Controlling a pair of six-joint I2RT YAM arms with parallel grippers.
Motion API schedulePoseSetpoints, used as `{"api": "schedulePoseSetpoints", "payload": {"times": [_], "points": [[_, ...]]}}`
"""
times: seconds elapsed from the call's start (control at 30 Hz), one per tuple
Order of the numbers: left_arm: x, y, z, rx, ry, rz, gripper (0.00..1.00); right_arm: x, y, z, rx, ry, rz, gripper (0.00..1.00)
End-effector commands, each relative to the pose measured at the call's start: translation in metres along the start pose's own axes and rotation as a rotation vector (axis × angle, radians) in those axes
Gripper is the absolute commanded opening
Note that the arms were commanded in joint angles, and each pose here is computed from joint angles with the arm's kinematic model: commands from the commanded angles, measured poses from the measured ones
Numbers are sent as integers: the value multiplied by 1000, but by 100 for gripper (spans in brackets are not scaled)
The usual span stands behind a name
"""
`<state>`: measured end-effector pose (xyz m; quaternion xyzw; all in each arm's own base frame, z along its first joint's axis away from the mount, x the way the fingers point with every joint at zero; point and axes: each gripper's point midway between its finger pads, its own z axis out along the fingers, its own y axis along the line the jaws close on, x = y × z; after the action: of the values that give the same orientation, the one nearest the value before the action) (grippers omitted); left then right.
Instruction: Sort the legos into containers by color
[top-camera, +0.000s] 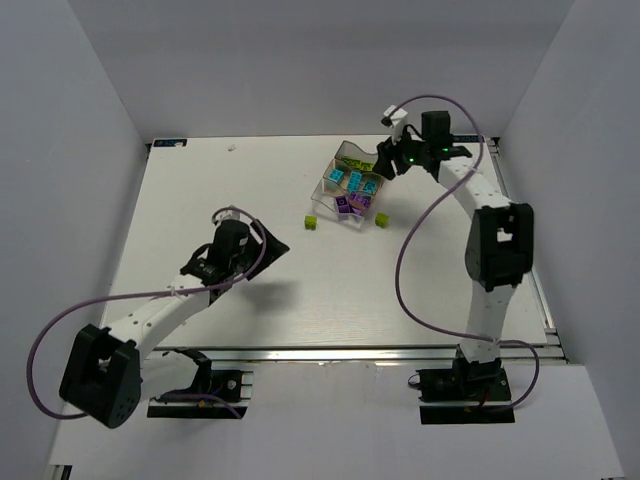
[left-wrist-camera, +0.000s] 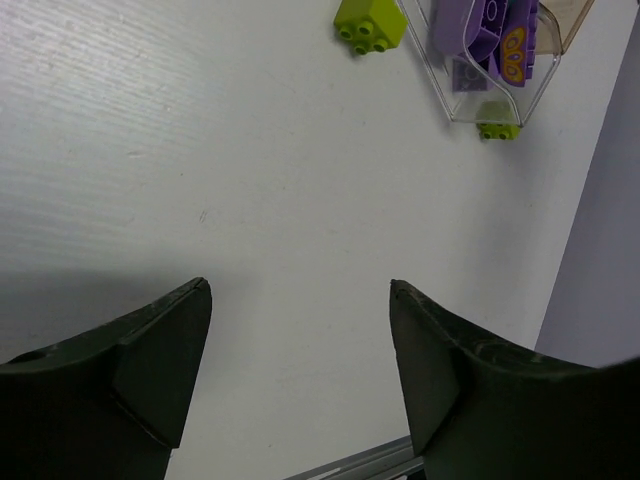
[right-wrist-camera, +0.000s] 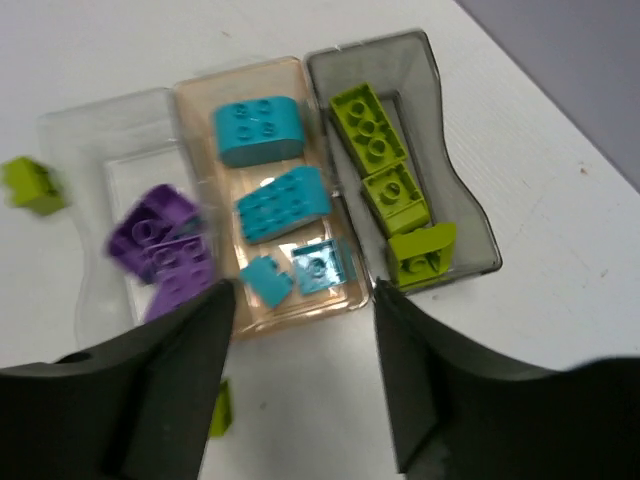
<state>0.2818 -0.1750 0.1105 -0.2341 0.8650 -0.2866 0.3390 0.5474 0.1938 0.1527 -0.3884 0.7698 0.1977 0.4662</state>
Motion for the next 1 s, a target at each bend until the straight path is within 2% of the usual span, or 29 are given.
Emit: {"api": "schedulePoseSetpoints", "payload": {"times": [0.0, 0.07, 0.13, 0.17, 0.2, 0.23, 0.27, 0.3, 0.33, 0.37, 0.43, 0.47, 0.53, 0.57, 0.63, 0.67, 0.8, 0.9, 0.93, 0.97], "points": [[-19, -33, 2, 33, -7, -2, 80, -73, 31, -68, -68, -207, -139, 60], [-21, -37, 12, 8, 8, -37, 76, -71, 50, -86, -92, -214, -156, 50], [-30, -54, 16, 26, 5, -65, 64, -78, 61, -107, -79, -240, -181, 40], [-28, -54, 25, 6, 19, -96, 59, -76, 66, -111, -76, -243, -184, 27], [-30, -57, 29, 4, 20, -110, 55, -62, 72, -112, -75, -232, -167, 19], [-32, -61, 32, 4, 20, -124, 45, -60, 75, -116, -66, -236, -162, 16], [-31, -69, 38, 14, 50, -152, 40, -64, 76, -127, -26, -249, -171, 15], [-32, -73, 41, 17, 54, -164, 33, -51, 78, -127, -7, -240, -129, 16], [-33, -76, 45, 18, 56, -173, 20, -52, 71, -133, 61, -243, -103, 23], [-38, -85, 47, 29, 49, -187, 16, -47, 71, -133, 74, -241, -68, 36], [-38, -83, 58, 2, 60, -195, 13, -30, 83, -133, 24, -189, -33, 42], [-38, -84, 62, -9, 63, -207, 12, -26, 87, -134, 2, -175, -32, 57], [-40, -85, 73, -44, 70, -225, 16, -19, 93, -138, -33, -155, -19, 79], [-41, -87, 76, -53, 73, -248, 28, -17, 94, -140, -37, -155, -14, 89], [-41, -87, 87, -84, 84, -268, 42, -17, 93, -147, -28, -160, -13, 89], [-42, -86, 92, -107, 87, -296, 57, -11, 93, -146, -20, -151, -8, 89], [-41, -79, 113, -234, 146, -366, 65, 0, 85, -151, 26, -129, 13, 89], [-33, -65, 133, -332, 183, -367, 67, 8, 80, -154, 44, -116, 52, 89], [-41, -77, 138, -312, 177, -360, 68, 10, 79, -155, 48, -114, 58, 89], [-37, -70, 148, -344, 194, -350, 68, 11, 78, -157, 53, -114, 61, 89]]}}
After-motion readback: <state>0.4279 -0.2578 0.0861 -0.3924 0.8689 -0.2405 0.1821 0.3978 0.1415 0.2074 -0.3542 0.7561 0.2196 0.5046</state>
